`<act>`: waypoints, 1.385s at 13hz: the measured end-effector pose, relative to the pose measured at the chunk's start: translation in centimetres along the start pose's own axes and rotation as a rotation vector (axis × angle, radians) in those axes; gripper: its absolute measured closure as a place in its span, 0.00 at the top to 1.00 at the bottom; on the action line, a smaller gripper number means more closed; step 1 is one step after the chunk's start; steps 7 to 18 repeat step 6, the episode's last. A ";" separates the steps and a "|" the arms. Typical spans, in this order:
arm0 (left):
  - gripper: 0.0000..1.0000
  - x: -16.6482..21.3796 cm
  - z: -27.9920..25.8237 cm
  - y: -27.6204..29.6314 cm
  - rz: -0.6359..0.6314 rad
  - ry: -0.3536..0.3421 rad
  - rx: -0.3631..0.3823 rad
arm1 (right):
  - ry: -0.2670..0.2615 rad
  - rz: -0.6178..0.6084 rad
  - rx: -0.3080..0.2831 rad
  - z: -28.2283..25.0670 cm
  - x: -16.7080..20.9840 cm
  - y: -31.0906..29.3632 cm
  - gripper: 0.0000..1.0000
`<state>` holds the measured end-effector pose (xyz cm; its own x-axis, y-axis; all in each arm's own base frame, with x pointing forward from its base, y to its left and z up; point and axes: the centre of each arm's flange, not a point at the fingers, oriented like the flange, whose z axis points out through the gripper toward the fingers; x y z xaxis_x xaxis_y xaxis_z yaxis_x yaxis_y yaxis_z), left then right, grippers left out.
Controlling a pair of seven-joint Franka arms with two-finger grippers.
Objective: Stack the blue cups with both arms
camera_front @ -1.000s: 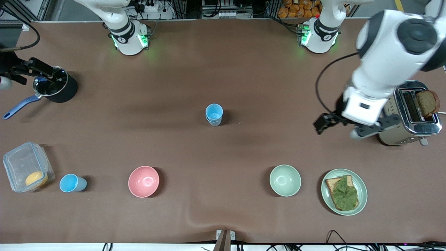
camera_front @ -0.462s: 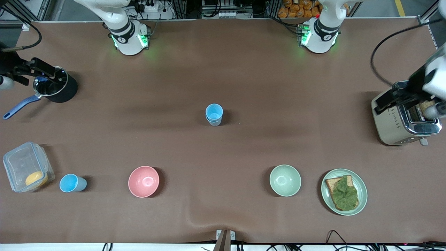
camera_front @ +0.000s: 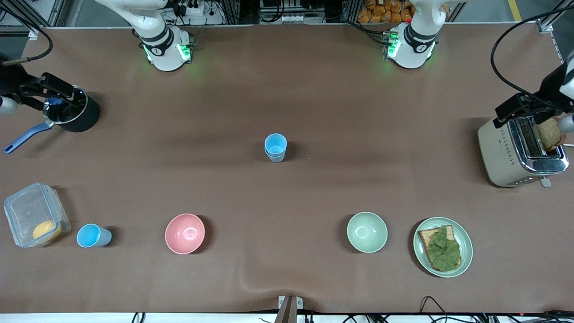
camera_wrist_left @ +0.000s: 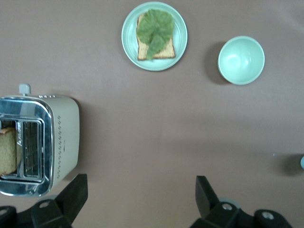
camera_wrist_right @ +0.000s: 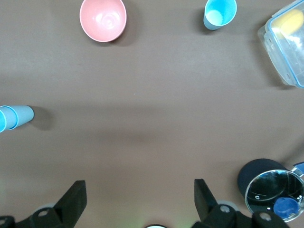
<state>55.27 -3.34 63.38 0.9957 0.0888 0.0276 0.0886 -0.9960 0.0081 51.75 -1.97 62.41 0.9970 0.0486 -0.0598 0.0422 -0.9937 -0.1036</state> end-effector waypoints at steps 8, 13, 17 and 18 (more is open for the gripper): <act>1.00 -1.6 -0.6 2.7 0.052 -0.020 0.002 | 0.003 -0.013 -0.018 -0.1 0.0 -0.6 1.00; 1.00 -1.6 -0.6 2.7 0.052 -0.020 0.002 | 0.003 -0.013 -0.018 -0.1 0.0 -0.6 1.00; 1.00 -1.6 -0.6 2.7 0.052 -0.020 0.002 | 0.003 -0.013 -0.018 -0.1 0.0 -0.6 1.00; 1.00 -1.6 -0.6 2.7 0.052 -0.020 0.002 | 0.003 -0.013 -0.018 -0.1 0.0 -0.6 1.00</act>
